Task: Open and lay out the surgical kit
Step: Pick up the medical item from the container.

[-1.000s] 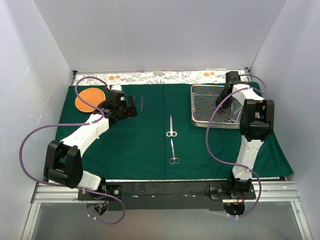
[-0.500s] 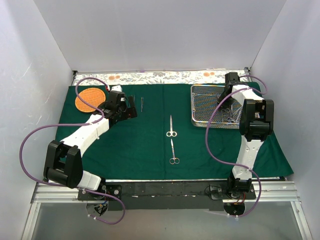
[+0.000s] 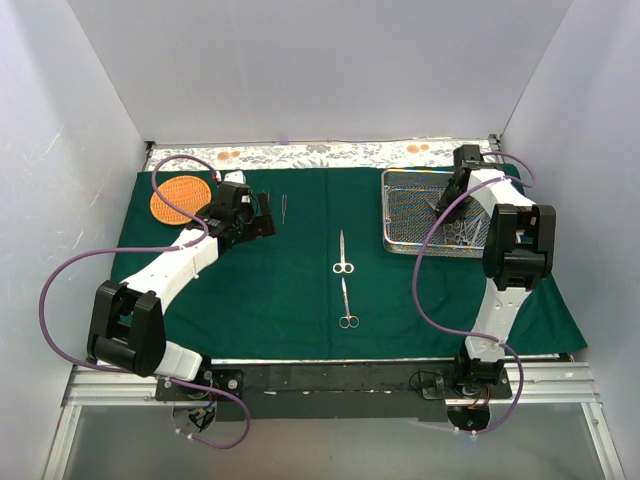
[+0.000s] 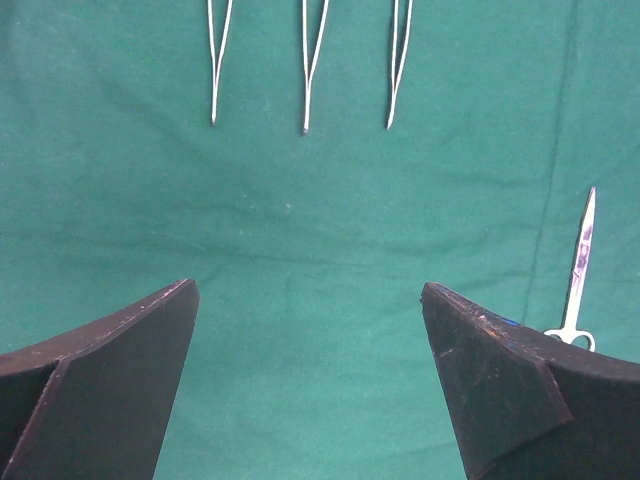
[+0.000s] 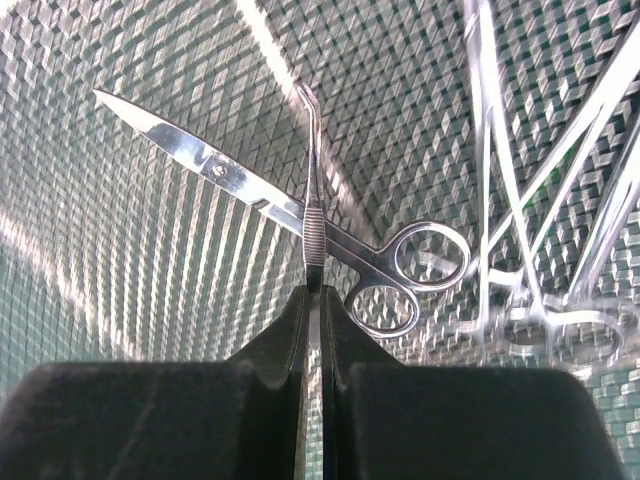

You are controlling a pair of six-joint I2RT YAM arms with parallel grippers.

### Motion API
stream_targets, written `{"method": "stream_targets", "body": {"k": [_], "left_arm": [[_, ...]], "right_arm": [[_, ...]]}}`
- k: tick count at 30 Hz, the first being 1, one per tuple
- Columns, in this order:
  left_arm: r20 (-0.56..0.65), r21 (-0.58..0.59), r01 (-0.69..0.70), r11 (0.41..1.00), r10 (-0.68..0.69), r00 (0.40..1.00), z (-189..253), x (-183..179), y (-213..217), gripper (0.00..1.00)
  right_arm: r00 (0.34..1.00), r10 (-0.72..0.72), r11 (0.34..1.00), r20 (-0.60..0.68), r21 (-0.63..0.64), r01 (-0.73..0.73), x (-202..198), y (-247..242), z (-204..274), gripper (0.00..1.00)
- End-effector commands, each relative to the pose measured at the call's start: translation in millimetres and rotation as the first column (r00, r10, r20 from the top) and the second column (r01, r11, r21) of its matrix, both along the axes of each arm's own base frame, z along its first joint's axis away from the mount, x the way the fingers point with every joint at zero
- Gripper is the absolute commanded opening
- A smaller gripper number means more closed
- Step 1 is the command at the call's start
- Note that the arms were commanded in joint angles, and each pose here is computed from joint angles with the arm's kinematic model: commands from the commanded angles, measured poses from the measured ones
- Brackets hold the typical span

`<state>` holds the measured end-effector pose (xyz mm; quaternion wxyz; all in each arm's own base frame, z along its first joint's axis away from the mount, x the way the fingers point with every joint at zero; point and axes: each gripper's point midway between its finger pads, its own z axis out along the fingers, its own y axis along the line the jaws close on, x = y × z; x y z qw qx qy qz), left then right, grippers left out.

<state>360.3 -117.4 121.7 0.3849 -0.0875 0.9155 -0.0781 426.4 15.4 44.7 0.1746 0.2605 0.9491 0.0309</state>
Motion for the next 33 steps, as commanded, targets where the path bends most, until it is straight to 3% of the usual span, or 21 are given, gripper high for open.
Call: {"method": "stream_targets", "body": {"k": [1, 8, 12, 21, 28, 31, 33], "left_arm": [[0.033, -0.029, 0.025, 0.999, -0.024, 0.999, 15.5, 5.6, -8.2, 0.95], [0.019, -0.065, 0.051, 0.997, -0.05, 0.999, 16.6, 5.5, -17.2, 0.95], [0.008, -0.083, 0.063, 0.995, -0.062, 0.998, 15.7, 4.8, -21.5, 0.95], [-0.002, -0.116, 0.079, 0.99, -0.08, 0.997, 18.6, 2.8, -28.2, 0.95], [0.021, -0.156, 0.105, 0.982, -0.103, 0.994, 33.5, 9.6, -38.5, 0.95], [0.04, -0.21, 0.138, 0.968, -0.132, 0.99, 49.0, 12.9, -50.6, 0.95], [0.053, -0.243, 0.144, 0.959, -0.135, 0.989, 58.8, 16.5, -57.0, 0.95]], "right_arm": [[0.996, 0.095, 0.994, -0.006, 0.06, -0.094, -20.2, 11.8, 28.8, 0.04], [0.983, 0.183, 0.976, -0.023, 0.12, -0.179, -29.1, 23.6, 38.1, 0.04], [0.963, 0.252, 0.954, -0.096, 0.191, -0.23, -36.4, 33.7, 31.5, 0.04], [0.937, 0.34, 0.924, -0.084, 0.217, -0.316, -43.0, 38.9, 49.8, 0.01], [0.917, 0.371, 0.869, 0.147, 0.295, -0.398, -35.5, 65.4, 86.5, 0.01], [0.892, 0.356, 0.856, 0.278, 0.287, -0.431, -28.3, 73.7, 103.7, 0.01], [0.84, 0.376, 0.822, 0.392, 0.278, -0.498, -20.1, 97.1, 120.2, 0.01]]}}
